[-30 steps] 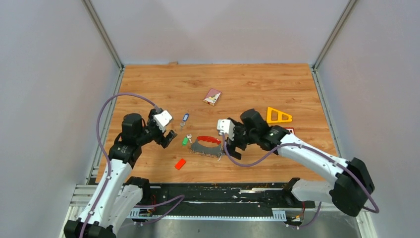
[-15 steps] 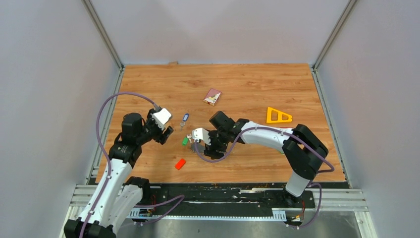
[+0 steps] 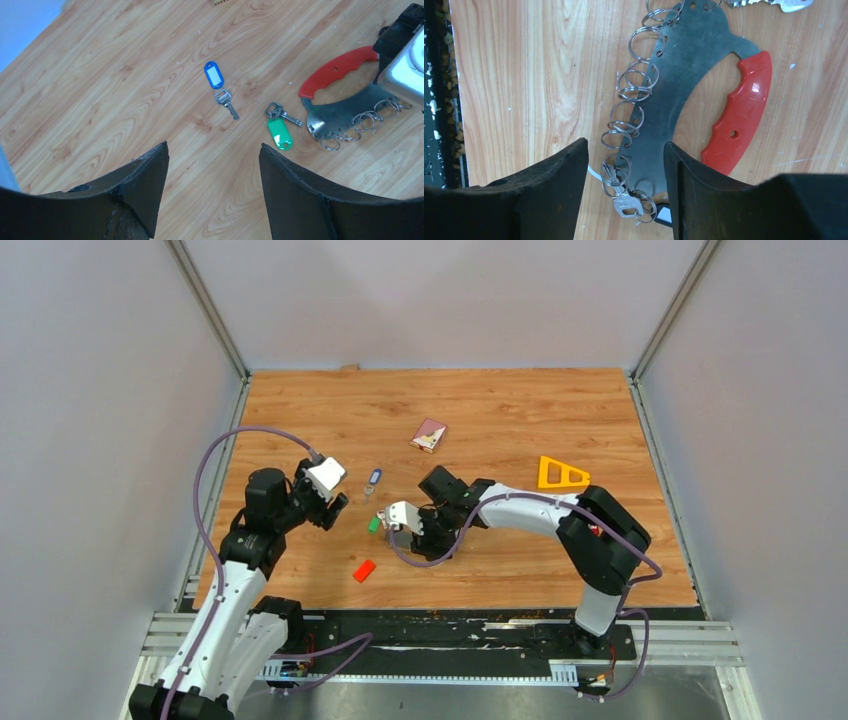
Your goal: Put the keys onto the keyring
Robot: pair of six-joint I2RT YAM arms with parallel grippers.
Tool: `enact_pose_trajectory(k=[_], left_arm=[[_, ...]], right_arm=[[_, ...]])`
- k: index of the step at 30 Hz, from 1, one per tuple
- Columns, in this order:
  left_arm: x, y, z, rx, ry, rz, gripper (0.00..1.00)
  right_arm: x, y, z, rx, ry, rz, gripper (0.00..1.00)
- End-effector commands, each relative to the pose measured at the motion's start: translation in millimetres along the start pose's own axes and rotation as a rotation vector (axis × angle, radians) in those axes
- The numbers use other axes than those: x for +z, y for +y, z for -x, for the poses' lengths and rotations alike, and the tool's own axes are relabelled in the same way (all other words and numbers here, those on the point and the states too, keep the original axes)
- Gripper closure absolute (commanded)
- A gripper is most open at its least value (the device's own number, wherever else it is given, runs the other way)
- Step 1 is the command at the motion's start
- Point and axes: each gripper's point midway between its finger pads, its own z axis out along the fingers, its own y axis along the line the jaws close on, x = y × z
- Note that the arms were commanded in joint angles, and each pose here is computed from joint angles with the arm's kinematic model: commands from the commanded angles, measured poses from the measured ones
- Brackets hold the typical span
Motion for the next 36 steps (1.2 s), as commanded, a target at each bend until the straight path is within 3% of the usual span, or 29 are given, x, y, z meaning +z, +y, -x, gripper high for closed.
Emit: enact_pose_trajectory(k=[1,9,19,30,36], left_arm=[[-1,5,7,0.006,-0.035,0.027,0.26],[-1,4,7,0.008,-0.035,0.022,0.26],[1,-1,9,0.009,-0.049,-0.011,0.26],[11,-12,14,0.062,-0.087,-0.104,0.28],[14,-7,8,0.039,-0.063,-0.072,0.26]], right_arm=[[6,-6,20,-0.05,-0.03,0.007,0.45],[18,2,15,-0.058,0.001,0.045,0.58],[-15,-5,26,-0.081,-0.012,-0.017,1.0],[-52,-29,31,-0.047,-0.056,-0.163,0.99],[-41,-77,49,0.117,-0.086,-0.312,0.7]])
